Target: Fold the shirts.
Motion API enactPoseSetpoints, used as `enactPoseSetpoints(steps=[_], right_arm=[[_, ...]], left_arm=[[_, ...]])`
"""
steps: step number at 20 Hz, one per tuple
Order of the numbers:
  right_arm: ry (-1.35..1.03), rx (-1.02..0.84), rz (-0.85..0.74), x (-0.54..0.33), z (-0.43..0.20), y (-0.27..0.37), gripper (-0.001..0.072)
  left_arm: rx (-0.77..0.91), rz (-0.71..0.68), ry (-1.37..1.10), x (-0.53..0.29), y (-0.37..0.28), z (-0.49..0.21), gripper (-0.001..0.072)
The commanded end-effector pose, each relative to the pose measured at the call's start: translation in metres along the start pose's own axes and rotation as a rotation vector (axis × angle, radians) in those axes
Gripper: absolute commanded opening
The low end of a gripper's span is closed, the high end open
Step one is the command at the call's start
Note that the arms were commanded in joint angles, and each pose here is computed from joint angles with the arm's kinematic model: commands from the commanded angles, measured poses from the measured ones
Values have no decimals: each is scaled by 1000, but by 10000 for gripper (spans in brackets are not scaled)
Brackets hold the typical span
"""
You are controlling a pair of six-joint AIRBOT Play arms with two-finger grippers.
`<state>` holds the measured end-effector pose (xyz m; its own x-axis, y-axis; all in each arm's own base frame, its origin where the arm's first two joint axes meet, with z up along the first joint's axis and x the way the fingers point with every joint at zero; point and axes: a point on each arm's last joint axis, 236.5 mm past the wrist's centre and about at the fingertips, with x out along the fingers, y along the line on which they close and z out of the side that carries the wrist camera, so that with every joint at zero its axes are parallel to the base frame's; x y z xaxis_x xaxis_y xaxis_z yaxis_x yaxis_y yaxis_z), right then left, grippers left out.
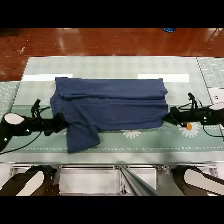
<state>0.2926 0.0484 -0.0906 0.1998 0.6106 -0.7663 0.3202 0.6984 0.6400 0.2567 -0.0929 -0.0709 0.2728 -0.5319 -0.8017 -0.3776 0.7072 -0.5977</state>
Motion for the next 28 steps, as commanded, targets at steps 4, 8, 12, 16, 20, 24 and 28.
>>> enactPoseSetpoints(steps=[4,8,12,16,20,24,28], right_arm=[[-99,-187,35,-44,57,50,26],[-146,-194,96,-57,107,75,26],[-183,-162,172,-56,153,91,26],[-192,-133,185,-43,184,84,26],[-258,-105,181,-19,213,82,27],[-281,-109,150,-1,221,77,394],[-302,-180,103,-50,229,68,406]], left_arm=[[202,-79,-149,-55,-76,73,14],[193,-76,-136,-40,-92,133,14],[128,-81,-116,-10,-100,197,14],[162,-94,-100,14,-118,236,14],[161,-91,-62,47,-118,246,14],[150,-81,-9,61,-108,238,375],[317,-110,43,3,-121,243,509]])
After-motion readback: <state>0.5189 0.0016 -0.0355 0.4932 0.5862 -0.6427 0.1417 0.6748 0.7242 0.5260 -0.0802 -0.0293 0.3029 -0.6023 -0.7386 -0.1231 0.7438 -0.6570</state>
